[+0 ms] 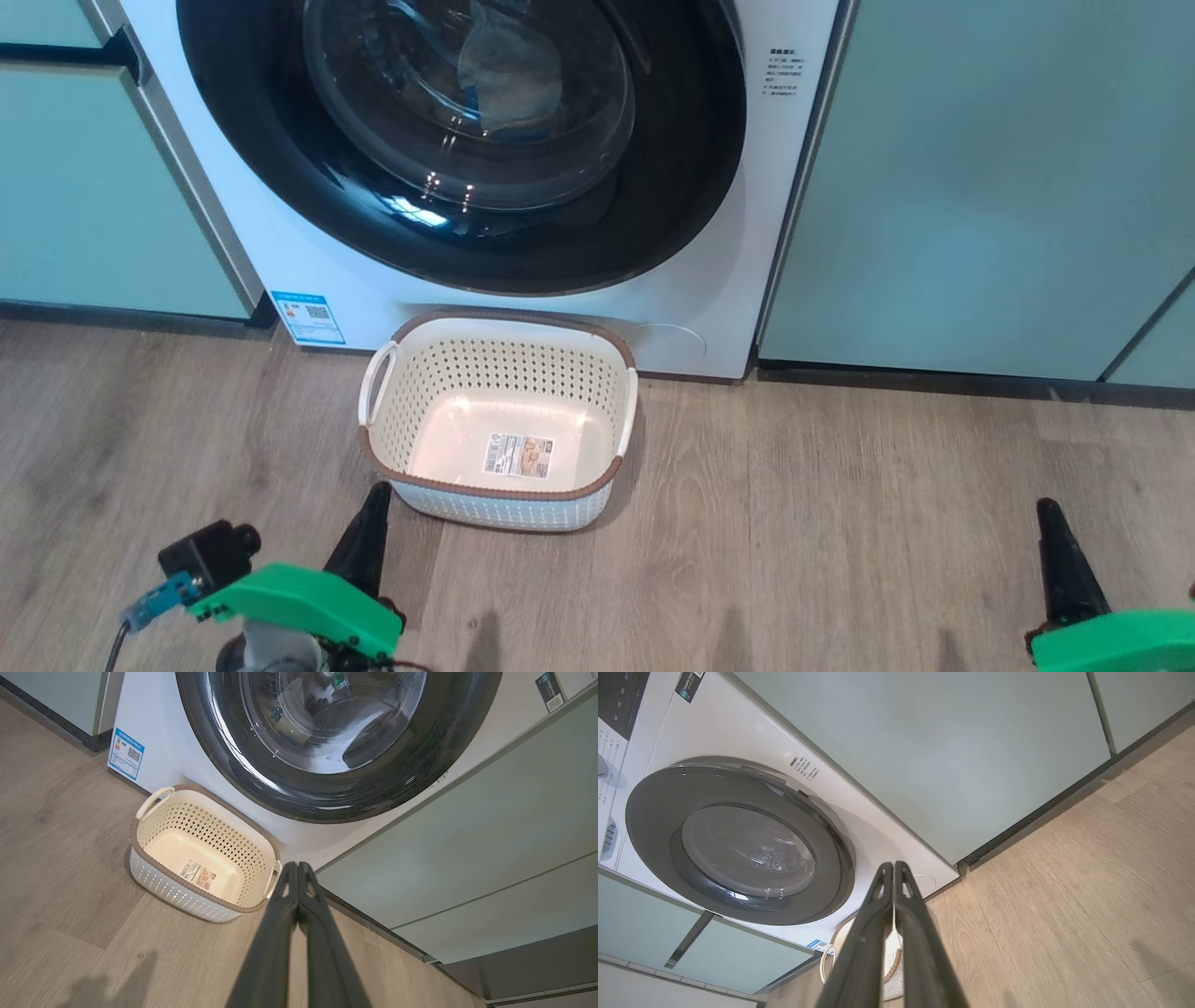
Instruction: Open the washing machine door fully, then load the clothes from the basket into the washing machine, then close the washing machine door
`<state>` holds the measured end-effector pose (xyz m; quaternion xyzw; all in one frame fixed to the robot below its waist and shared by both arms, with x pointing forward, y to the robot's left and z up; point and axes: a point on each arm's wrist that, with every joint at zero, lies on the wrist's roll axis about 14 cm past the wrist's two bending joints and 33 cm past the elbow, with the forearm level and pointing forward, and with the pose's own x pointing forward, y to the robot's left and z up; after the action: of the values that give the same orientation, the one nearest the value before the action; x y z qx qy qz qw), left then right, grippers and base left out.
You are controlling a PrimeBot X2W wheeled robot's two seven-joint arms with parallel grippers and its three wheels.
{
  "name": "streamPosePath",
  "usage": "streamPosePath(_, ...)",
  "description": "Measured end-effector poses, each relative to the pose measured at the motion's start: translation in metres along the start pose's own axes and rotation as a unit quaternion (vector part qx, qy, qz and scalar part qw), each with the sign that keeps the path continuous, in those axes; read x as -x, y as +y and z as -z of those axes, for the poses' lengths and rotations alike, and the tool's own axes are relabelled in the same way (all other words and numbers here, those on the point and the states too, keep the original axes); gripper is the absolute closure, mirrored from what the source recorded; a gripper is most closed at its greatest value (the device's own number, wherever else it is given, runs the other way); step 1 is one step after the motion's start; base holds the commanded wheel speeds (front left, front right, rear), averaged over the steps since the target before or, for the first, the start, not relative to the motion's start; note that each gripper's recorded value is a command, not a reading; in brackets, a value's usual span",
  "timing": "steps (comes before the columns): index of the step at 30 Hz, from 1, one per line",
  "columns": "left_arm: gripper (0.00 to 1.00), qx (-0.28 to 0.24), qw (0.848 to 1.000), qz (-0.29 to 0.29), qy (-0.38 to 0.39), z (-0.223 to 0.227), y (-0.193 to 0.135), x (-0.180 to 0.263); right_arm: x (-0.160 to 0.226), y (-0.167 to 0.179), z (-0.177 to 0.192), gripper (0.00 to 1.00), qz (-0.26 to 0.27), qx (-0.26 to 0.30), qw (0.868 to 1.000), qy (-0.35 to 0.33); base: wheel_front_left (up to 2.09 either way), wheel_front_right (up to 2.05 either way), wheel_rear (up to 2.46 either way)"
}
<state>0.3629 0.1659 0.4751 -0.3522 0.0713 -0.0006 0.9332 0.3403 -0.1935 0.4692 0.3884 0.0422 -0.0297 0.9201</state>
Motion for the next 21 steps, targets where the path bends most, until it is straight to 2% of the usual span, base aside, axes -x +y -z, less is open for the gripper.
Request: streamPosePath(21, 1.00, 0.130, 0.991, -0.012, 0.010, 0.001, 0.011, -0.001, -0.010, -0.001, -0.004, 1.00, 0.004, -0.121, 0.993, -0.001, 0.00, 0.00, 0.00)
